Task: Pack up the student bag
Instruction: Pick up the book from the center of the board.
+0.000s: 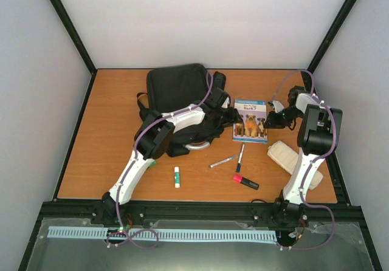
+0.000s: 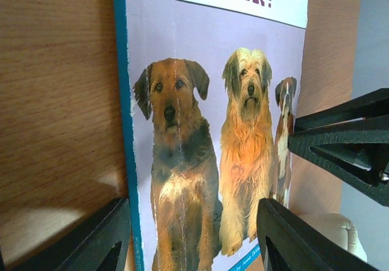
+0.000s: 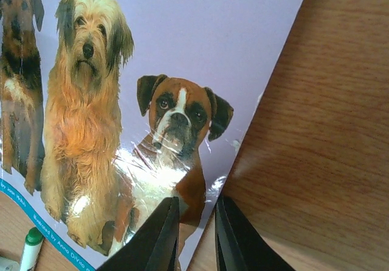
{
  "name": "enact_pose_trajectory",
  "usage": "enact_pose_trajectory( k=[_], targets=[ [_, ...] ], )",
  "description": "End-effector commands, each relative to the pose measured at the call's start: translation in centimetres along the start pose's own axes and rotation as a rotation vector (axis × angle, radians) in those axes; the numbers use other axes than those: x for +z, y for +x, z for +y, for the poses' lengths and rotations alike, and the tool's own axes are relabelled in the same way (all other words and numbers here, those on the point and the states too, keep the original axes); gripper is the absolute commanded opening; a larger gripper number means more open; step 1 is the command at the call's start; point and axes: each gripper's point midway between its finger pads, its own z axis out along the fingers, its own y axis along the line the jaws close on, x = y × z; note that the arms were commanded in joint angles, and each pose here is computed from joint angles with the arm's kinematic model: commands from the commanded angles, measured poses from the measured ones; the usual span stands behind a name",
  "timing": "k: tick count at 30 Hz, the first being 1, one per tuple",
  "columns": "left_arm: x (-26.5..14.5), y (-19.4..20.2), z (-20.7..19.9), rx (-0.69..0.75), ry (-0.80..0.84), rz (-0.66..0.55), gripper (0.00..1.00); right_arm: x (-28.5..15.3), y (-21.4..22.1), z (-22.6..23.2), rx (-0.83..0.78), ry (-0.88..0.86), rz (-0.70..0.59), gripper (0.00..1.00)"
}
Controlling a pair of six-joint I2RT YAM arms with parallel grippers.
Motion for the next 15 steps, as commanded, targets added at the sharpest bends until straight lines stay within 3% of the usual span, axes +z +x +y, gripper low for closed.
enact_pose_trajectory(
  k=[1, 9, 15],
  targets=[
    [2.8, 1.8, 2.6, -0.076, -0.02, 0.081, 0.59, 2.2, 1.7, -0.4, 0.016, -0.004, 0.076, 0.19],
    [2.1, 0.6, -2.2, -0.045, 0.177, 0.071, 0.56, 2.9, 2.4, -0.2, 0.022, -0.02, 0.096, 0.18],
    [-0.1, -0.3, -6.8, 0.019, 0.315, 0.029, 0.48, 3.3, 2.9, 0.0, 0.027, -0.035, 0.104, 0.18]
  ],
)
